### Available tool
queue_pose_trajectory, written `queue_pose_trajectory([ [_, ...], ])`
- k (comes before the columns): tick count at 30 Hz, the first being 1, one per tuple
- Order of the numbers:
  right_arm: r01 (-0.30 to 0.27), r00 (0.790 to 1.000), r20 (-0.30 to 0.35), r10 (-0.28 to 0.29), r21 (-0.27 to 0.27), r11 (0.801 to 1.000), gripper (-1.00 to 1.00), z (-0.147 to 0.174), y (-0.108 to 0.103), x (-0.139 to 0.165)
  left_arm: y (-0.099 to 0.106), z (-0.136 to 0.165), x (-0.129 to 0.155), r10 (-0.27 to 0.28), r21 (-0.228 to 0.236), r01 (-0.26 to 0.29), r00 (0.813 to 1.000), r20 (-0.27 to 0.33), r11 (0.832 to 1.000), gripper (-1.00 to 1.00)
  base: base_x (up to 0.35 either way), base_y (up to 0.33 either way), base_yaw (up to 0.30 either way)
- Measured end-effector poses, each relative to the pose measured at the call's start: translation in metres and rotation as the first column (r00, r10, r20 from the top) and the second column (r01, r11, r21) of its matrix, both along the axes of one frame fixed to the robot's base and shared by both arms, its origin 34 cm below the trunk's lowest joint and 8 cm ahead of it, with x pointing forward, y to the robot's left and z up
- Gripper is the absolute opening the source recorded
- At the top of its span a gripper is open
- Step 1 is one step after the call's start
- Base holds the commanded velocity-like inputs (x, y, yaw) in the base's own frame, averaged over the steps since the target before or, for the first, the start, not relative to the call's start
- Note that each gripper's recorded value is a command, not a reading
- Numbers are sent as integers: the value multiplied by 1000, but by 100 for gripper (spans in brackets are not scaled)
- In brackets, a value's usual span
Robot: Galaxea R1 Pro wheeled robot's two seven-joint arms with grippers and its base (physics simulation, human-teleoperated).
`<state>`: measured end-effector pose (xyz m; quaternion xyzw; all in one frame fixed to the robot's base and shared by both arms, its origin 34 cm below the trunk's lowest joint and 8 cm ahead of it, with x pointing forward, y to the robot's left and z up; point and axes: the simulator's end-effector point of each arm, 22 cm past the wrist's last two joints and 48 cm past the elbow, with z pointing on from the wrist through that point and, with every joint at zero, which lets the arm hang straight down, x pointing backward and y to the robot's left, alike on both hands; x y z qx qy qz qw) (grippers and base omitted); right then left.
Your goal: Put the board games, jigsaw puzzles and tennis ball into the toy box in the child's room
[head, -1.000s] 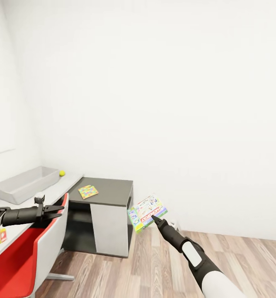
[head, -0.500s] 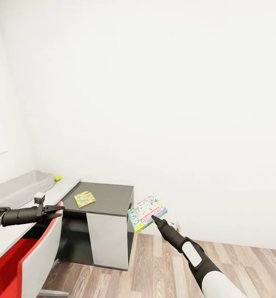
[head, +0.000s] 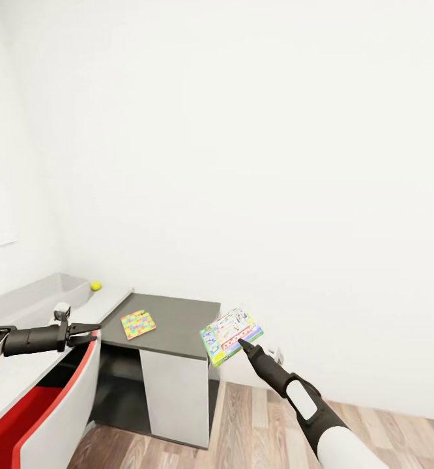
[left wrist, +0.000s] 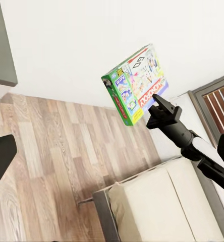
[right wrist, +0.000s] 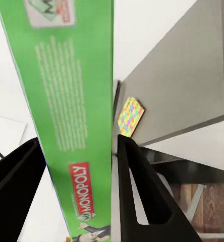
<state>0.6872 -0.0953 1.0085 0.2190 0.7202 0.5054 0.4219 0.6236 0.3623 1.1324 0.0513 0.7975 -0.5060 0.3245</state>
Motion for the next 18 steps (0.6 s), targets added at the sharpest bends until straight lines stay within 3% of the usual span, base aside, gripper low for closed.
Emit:
queue_pose_trajectory([
  [14,-4,1000,3,4,-2,1000,-100,1,1,0,0,0,0,0,0,0,1000,1,1000,100,221,0,15],
  [18,-49,999,6,49,-32,998,-100,0,13,-4,0,1,0,-1,-2,1,1000,1,1000,100,181,0,0],
])
